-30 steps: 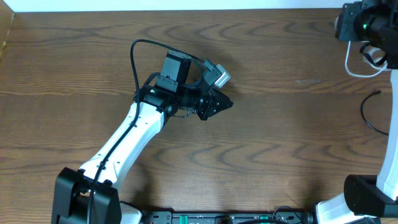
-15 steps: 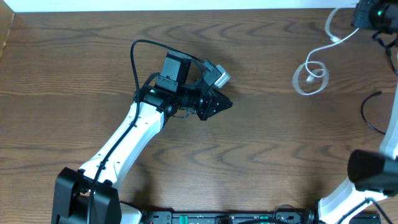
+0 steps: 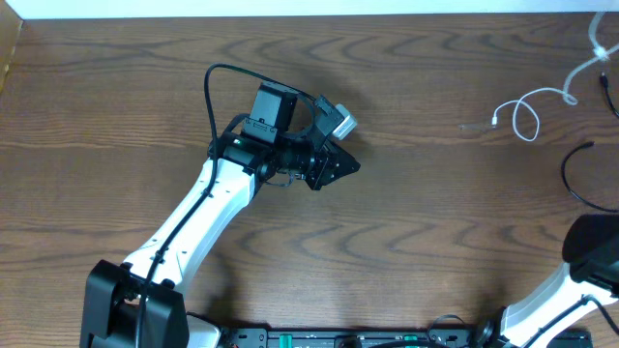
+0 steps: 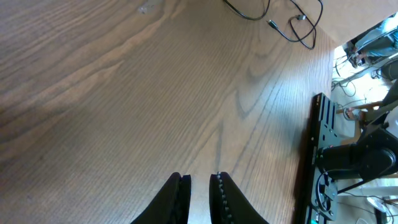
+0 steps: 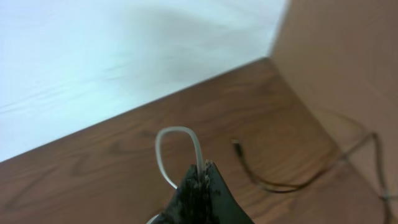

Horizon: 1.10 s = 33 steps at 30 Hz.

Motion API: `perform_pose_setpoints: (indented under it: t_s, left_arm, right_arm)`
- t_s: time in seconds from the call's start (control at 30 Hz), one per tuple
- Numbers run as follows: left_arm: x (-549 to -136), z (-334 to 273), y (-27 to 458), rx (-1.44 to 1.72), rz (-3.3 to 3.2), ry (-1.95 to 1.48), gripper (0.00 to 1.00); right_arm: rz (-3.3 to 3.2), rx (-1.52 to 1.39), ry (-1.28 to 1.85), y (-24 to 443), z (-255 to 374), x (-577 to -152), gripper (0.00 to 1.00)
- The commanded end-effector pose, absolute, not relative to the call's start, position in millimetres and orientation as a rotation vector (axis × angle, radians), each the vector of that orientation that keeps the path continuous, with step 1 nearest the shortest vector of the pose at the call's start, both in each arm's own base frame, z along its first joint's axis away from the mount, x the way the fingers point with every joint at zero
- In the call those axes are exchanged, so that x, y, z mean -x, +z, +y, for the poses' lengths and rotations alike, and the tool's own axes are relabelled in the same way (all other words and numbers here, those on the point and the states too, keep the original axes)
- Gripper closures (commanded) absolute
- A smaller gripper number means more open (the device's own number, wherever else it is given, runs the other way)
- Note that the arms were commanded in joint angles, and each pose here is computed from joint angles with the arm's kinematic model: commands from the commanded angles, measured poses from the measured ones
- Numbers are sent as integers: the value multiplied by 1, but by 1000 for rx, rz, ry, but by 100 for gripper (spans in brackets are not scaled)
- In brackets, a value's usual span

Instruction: Untangle cables

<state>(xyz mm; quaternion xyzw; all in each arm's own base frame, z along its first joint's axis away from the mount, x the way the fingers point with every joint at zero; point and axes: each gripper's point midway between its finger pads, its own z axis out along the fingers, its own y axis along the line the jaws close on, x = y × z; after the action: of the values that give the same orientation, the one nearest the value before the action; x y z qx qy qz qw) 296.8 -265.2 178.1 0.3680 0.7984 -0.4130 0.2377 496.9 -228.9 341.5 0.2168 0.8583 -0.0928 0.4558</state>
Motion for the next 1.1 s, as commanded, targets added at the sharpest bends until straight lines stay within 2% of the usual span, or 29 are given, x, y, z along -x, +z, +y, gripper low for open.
perform_pose_setpoints:
  t_s: [0.0,0.37,0.5,0.63,0.77,0.9,0.93,0.97,1.0,1.07]
  left_arm:
    - [-292,-265,173,-1020,2204,-1130,83]
    - [-256,-305,176,-1145,2172,-1204,84]
    - [-247,-322,175,-1133,2200,-1197,84]
    - [-246,-335,176,-1131,2187,-1146,84]
    - [-249,-341,181,-1126,2154,-1139,84]
    - [-250,-340,180,-1124,2157,-1130,84]
    - [-250,-340,180,-1124,2157,-1130,84]
    - [-250,-340,180,-1127,2154,-1129,84]
    - [-250,-340,180,-1128,2153,-1128,84]
    - [-250,-340,180,-1128,2153,-1128,83]
  right_arm:
    - [2136,-629,-260,315,-268,-495,99]
    - [2027,-792,-219,263,-340,-522,99]
    - [2008,-859,-469,261,-377,-506,99]
    - [1948,-879,-687,291,-416,-477,99]
    - [1963,-827,-468,296,-416,-476,99]
    - [2058,-859,-420,261,-409,-477,99]
    - [2093,-901,-377,243,-403,-479,59]
    - [2124,-913,-332,232,-395,-482,32]
    - [2160,-913,-274,219,-386,-485,27]
    - [2235,-893,-151,197,-363,-494,25]
